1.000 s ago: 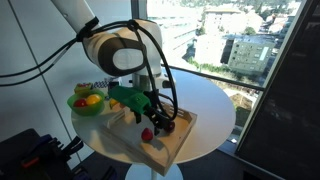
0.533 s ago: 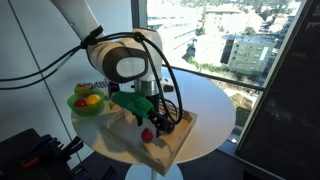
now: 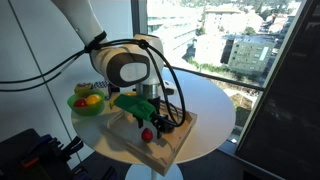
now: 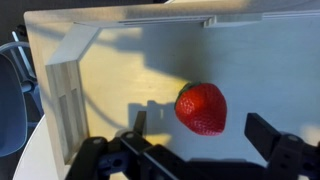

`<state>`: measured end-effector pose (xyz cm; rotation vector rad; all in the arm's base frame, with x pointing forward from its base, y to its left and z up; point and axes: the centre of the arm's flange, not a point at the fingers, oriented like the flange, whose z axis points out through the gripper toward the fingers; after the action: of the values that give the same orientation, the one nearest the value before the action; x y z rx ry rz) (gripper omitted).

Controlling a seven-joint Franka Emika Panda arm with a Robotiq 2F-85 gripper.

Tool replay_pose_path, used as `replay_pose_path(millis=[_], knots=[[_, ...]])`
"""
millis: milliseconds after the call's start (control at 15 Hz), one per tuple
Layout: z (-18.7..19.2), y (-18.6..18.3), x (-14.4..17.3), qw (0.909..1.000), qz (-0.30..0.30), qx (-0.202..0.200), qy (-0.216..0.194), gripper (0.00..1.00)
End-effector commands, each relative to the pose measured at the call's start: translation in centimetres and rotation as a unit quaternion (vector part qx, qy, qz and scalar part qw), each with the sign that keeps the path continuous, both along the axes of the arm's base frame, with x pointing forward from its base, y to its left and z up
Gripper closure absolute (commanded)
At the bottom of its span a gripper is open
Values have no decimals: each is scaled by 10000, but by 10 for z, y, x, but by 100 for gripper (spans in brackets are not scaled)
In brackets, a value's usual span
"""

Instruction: Put the strawberry into the green bowl

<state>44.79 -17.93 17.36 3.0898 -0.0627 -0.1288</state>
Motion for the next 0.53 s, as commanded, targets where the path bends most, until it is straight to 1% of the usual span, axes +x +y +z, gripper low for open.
replay_pose_path(millis=[0, 67, 133, 267, 467], knots=[[-3, -7, 6, 9999, 58, 65, -49, 0], [-4, -6, 6, 10000, 60, 59, -41, 5], [-5, -6, 5, 10000, 68, 59, -33, 27], [-6, -6, 5, 10000, 41, 57, -8, 31], [-8, -4, 5, 10000, 15, 39, 35, 57]])
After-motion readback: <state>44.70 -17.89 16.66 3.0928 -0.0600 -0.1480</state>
